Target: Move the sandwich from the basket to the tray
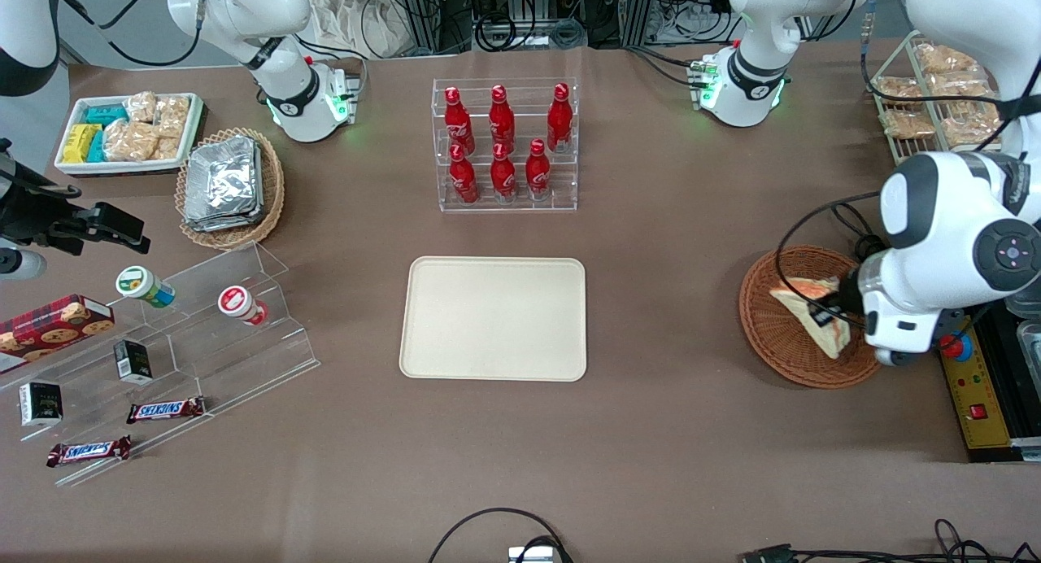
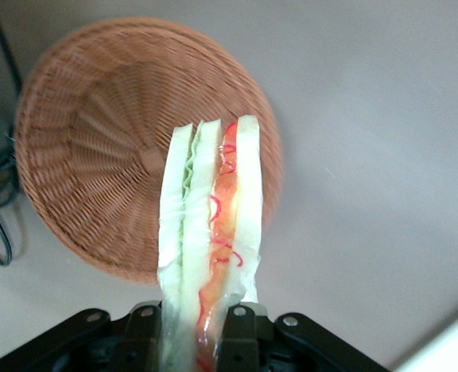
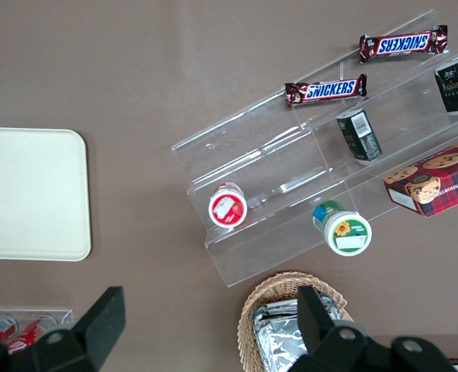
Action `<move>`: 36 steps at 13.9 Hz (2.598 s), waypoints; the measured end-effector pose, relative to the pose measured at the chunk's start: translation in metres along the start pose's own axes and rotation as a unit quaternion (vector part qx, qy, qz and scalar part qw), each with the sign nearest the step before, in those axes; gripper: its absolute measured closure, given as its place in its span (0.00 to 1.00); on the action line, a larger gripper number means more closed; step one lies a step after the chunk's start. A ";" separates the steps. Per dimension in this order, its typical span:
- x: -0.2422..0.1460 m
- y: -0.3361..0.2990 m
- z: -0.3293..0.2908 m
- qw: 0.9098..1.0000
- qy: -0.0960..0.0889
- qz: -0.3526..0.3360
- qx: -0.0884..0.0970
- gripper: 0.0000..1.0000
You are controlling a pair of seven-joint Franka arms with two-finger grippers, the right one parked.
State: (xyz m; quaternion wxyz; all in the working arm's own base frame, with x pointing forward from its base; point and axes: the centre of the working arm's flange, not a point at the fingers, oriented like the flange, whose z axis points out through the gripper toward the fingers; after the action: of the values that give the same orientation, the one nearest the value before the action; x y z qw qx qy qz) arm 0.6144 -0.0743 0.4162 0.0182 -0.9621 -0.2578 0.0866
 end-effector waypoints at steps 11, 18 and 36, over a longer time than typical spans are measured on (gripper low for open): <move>-0.173 0.282 0.062 0.974 0.013 0.226 -0.007 0.80; -0.222 0.344 0.194 0.964 0.018 0.266 0.012 0.83; -0.134 0.191 -0.028 0.986 0.074 0.148 -0.017 0.00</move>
State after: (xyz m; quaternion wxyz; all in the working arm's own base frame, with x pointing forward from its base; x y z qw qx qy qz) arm 0.5998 -0.3065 0.4498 0.0077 -0.9936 -0.1124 0.0128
